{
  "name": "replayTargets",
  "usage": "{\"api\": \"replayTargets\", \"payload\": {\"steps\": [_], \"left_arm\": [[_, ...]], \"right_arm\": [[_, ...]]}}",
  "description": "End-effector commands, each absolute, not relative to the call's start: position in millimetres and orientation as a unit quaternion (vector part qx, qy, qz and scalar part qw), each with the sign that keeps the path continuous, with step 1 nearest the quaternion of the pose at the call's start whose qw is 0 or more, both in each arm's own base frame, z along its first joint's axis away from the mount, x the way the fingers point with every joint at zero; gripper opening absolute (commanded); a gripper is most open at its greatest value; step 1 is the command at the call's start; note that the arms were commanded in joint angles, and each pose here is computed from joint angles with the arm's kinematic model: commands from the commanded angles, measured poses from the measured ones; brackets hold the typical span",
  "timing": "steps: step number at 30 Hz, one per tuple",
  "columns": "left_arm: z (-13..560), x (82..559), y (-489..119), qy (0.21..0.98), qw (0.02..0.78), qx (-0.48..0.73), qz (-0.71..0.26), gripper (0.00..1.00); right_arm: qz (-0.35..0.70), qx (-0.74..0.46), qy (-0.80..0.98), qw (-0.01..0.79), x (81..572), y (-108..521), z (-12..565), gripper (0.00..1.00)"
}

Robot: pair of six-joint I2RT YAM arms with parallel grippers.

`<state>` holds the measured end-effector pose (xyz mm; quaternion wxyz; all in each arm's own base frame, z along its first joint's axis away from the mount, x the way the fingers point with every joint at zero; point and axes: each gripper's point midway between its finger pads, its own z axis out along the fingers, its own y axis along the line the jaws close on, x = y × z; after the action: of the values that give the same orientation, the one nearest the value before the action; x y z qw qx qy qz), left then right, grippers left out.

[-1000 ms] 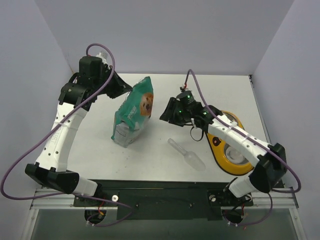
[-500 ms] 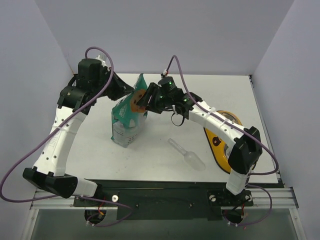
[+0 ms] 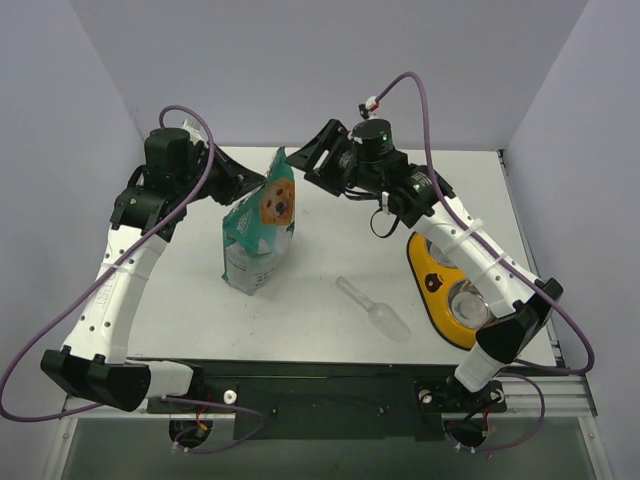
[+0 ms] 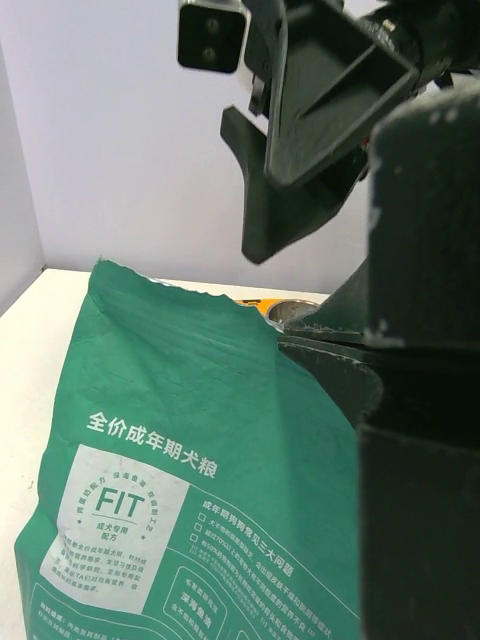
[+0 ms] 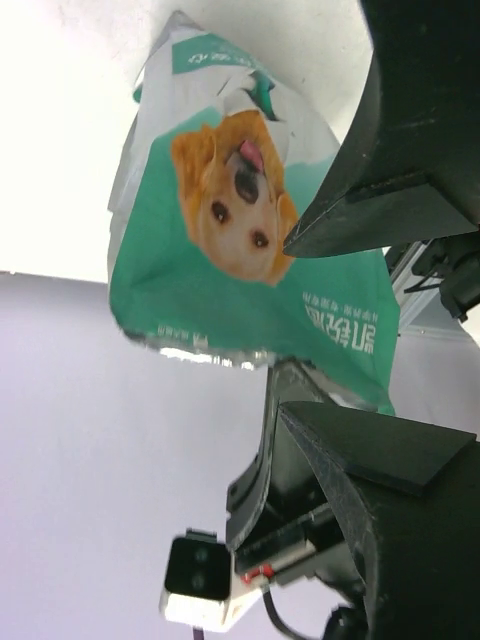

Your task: Serve the pet food

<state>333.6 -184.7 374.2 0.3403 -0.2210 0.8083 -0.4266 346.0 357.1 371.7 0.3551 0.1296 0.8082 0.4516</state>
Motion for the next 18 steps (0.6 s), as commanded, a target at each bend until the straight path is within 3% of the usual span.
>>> {"api": "replayTargets", "payload": {"steps": [1,18], "left_arm": [[396,325,-187,0.79,0.354,-0.202,-0.457,0.0],[394,323,-188,0.788,0.347,-0.204,-0.465,0.0]], "right_arm": [[0.452,0.134,0.807,0.357,352,367,378,0.54],[0.446,0.098,0.82,0.346,347,400,367,0.44]]}}
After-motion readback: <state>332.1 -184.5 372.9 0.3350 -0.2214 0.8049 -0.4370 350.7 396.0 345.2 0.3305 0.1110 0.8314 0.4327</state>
